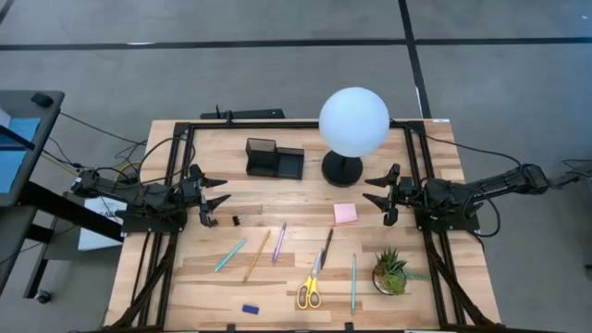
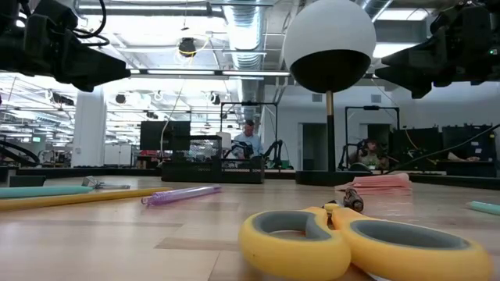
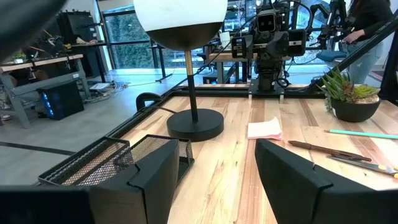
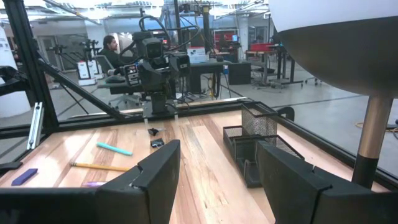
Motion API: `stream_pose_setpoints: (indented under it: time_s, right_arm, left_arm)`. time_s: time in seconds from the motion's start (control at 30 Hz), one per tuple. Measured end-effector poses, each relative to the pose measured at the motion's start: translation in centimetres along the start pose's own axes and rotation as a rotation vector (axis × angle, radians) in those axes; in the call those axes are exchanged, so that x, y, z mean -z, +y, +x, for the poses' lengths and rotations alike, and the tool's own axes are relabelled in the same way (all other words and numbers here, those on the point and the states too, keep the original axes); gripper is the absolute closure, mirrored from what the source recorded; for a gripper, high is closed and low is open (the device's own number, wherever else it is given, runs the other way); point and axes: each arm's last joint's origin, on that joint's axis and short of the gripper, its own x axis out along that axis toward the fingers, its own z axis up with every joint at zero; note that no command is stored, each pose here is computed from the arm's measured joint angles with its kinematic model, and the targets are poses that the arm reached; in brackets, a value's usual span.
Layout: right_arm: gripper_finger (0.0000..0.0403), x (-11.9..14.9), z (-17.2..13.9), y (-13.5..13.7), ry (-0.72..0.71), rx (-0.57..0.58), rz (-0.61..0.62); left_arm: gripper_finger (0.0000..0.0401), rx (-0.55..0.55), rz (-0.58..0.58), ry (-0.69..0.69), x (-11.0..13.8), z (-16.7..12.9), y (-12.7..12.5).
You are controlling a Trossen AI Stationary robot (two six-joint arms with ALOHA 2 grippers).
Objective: Pick and place office supplies into organizer
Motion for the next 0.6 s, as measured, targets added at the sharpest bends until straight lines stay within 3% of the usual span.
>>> stream_pose_setpoints:
  time_s: [0.33,0.6]
  right_arm:
    - [0.0198,0.00,0.00,0.00,0.000,0.000,0.000]
    - [0.0198,-0.01,0.00,0.00,0.000,0.000,0.000]
  left_arm:
    - [0.0193,-0.002,-0.009,-0.014,-0.11,0.01,0.00]
    - [0.0193,0.025,-0.004,-0.102,-0.96,-0.03,-0.04]
